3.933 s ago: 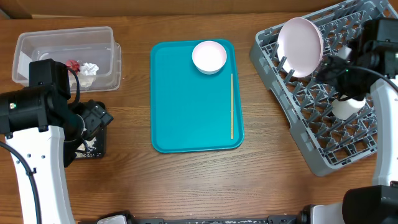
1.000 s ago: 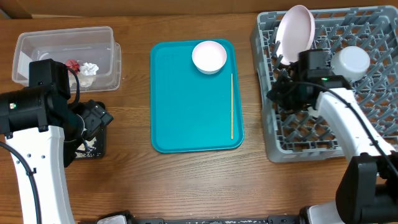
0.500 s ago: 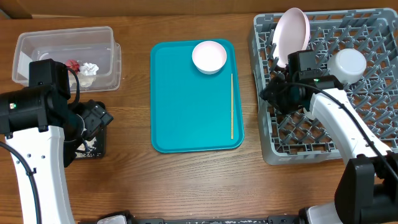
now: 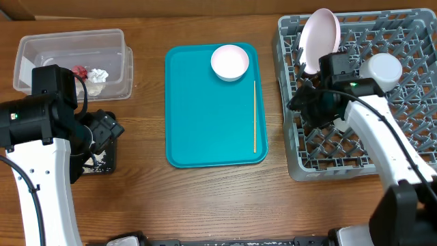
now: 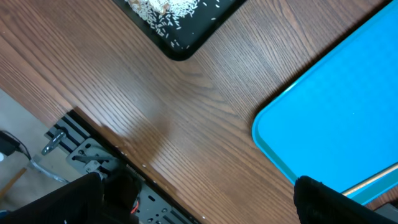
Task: Sort waste into correct bins and load items into the dishwasher
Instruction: 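Move the right gripper left over the pink saucer on the teal tray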
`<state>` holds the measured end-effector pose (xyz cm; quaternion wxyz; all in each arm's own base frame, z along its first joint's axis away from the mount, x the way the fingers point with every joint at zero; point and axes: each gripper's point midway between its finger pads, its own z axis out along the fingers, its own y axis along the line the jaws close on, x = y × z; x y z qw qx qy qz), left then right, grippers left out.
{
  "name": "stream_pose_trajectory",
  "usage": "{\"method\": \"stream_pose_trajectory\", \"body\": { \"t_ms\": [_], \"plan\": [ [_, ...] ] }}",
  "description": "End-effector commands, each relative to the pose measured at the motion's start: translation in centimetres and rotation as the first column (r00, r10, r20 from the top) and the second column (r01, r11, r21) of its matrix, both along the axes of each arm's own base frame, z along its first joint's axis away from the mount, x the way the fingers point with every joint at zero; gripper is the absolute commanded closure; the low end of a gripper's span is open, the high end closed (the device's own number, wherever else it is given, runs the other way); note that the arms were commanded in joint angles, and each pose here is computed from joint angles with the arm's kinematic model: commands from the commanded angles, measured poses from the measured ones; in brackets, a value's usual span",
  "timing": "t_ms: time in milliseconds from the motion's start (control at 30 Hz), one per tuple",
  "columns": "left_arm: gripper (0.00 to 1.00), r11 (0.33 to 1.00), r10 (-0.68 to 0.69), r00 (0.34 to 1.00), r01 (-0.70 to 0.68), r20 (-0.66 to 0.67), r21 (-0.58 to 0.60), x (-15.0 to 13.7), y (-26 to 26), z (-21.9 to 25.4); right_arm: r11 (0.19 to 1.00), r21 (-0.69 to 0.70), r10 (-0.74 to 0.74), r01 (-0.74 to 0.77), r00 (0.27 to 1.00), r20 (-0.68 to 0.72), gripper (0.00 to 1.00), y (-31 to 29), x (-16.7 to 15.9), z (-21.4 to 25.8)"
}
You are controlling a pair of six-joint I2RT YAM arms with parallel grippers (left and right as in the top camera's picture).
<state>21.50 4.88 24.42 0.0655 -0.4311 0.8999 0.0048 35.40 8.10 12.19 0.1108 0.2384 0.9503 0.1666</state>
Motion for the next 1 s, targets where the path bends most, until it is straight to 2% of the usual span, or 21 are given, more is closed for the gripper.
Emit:
{"method": "stream_pose_trajectory", "body": {
  "t_ms": [0,167,233,300,433,533,700,833,900,967],
  "plan": [
    [0.0,1.0,0.007,1.0,-0.007,-0.009,0.014,0.0,0.3,-0.1,1.0,0.013,0.014,-0.017,0.985,0.172,0.27,0.0,1.4,6.0],
    [0.0,1.0,0.007,1.0,-0.007,-0.009,0.015,0.0,0.3,-0.1,0.984,0.068,0.129,-0.162,0.928,0.348,0.1,2.1,2.2,12.1],
    [0.0,1.0,0.007,1.0,-0.007,-0.006,0.015,0.0,0.3,-0.1,0.961,0.073,0.21,-0.268,0.873,0.44,0.0,3.7,2.6,14.7],
    [0.0,1.0,0.007,1.0,-0.007,-0.006,0.015,0.0,0.3,-0.1,0.909,0.08,0.299,-0.409,0.775,0.557,0.0,6.2,3.0,17.3],
    [0.0,1.0,0.007,1.0,-0.007,-0.006,0.015,0.0,0.3,-0.1,0.775,0.146,0.349,-0.615,0.61,0.712,0.0,10.6,2.2,21.5],
    [0.0,1.0,0.007,1.0,-0.007,-0.006,0.015,0.0,0.3,-0.1,0.779,0.091,0.344,-0.62,0.545,0.764,0.05,11.5,3.5,22.6],
    [0.0,1.0,0.007,1.0,-0.007,-0.006,0.015,0.0,0.3,-0.1,0.875,-0.032,0.354,-0.482,0.595,0.721,0.1,12.6,6.4,19.5],
    [0.0,1.0,0.007,1.0,-0.007,-0.006,0.015,0.0,0.3,-0.1,0.86,-0.181,0.465,-0.476,0.589,0.661,0.1,15.5,8.0,15.2],
    [0.0,1.0,0.007,1.0,-0.007,-0.006,0.015,0.0,0.3,-0.1,0.864,-0.24,0.49,-0.442,0.633,0.6,0.1,16.3,9.2,12.8],
    [0.0,1.0,0.007,1.0,-0.007,-0.006,0.015,0.0,0.3,-0.1,0.84,-0.3,0.54,-0.452,0.646,0.54,0.1,17.1,10.4,10.7]
  ]
}}
